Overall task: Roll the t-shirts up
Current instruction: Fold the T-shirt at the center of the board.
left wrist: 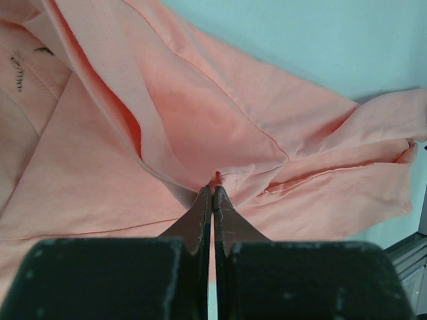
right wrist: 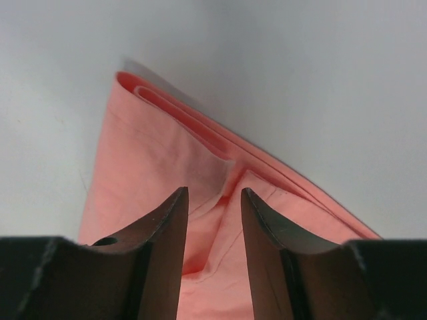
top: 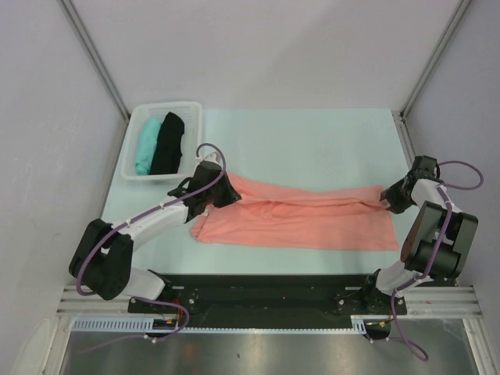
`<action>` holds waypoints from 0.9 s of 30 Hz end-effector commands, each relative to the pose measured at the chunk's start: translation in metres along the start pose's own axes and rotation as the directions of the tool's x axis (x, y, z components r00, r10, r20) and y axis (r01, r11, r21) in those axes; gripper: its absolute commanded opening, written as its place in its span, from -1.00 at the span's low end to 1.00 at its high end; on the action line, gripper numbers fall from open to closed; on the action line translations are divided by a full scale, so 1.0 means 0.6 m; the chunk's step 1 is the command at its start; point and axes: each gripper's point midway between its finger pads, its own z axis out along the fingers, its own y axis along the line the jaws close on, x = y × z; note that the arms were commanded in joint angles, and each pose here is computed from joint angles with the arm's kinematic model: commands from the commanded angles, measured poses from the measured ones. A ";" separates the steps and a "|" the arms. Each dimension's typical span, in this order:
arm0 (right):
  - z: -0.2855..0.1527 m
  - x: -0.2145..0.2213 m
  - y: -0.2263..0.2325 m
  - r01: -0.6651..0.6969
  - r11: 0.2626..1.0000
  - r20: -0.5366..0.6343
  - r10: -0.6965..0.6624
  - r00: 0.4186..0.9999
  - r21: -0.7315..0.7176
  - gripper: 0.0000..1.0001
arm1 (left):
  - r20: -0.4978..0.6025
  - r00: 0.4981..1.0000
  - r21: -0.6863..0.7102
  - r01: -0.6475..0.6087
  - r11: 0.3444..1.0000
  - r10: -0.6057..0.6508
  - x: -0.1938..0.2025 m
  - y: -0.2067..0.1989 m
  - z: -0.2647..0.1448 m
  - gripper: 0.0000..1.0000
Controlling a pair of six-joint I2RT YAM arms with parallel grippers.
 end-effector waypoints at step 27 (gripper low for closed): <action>0.032 -0.005 -0.006 -0.201 0.978 -0.042 0.199 0.979 -0.062 -0.37 | 0.020 1.000 0.055 0.000 0.998 -0.001 -0.011 -0.027 0.007 -1.00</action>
